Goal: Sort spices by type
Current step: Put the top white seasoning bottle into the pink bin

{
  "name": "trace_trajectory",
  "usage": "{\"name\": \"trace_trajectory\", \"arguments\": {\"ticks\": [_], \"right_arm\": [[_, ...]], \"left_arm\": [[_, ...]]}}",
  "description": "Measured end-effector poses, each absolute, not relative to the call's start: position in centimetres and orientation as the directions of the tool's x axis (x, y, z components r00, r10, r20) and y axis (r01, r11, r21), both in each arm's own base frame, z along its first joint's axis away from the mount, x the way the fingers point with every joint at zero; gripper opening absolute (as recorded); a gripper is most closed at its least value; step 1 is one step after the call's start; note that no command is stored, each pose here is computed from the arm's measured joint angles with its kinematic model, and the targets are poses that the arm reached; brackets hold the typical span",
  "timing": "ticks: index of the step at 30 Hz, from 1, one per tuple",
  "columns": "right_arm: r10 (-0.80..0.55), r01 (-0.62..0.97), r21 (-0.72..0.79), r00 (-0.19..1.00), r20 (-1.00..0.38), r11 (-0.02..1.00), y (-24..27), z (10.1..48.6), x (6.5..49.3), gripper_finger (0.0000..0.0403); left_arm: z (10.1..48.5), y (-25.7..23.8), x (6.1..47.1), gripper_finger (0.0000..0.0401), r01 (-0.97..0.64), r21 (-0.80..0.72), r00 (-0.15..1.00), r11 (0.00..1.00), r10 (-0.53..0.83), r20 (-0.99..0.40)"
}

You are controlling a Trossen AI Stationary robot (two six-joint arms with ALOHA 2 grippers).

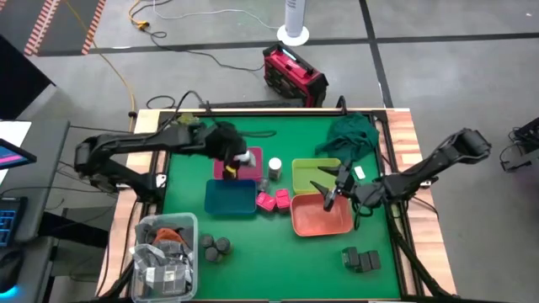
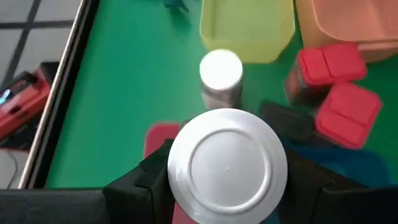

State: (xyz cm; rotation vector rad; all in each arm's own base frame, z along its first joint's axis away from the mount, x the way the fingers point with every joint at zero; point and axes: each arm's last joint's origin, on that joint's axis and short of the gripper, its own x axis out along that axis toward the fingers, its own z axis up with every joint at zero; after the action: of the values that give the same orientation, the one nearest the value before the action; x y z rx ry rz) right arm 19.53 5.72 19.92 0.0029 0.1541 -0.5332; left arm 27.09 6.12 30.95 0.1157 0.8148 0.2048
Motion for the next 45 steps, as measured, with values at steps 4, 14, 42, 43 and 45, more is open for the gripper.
{"name": "trace_trajectory", "arguments": {"ticks": [4, 14, 42, 43, 45], "right_arm": [[-0.509, 0.512, -0.013, 0.851, -0.13, 0.859, 5.5, 20.4, 19.3, 0.0289], [-0.469, 0.48, 0.064, 0.874, -0.129, 0.875, 6.1, 20.0, 19.9, 0.0289], [-0.416, 0.427, 0.059, 0.899, -0.139, 0.902, 7.3, 19.3, 20.2, 0.0289], [-0.417, 0.428, 0.059, 0.898, -0.139, 0.902, 7.2, 19.3, 20.2, 0.0289], [-0.422, 0.433, 0.059, 0.896, -0.139, 0.899, 7.1, 19.3, 20.2, 0.0289]], "left_arm": [[30.6, 4.8, 25.3, 0.019, -0.198, 0.198, 0.605, 0.96, 0.279, -0.746], [28.7, 5.7, 23.8, 0.019, -0.381, 0.184, 0.467, 0.906, 0.36, -0.808], [22.3, 9.5, 24.5, 0.0222, -0.343, 0.118, 0.359, 0.932, 0.246, -0.9], [22.4, 9.5, 24.5, 0.0223, -0.345, 0.118, 0.359, 0.931, 0.247, -0.9], [22.5, 9.5, 24.4, 0.0227, -0.348, 0.121, 0.361, 0.93, 0.252, -0.898]]}}
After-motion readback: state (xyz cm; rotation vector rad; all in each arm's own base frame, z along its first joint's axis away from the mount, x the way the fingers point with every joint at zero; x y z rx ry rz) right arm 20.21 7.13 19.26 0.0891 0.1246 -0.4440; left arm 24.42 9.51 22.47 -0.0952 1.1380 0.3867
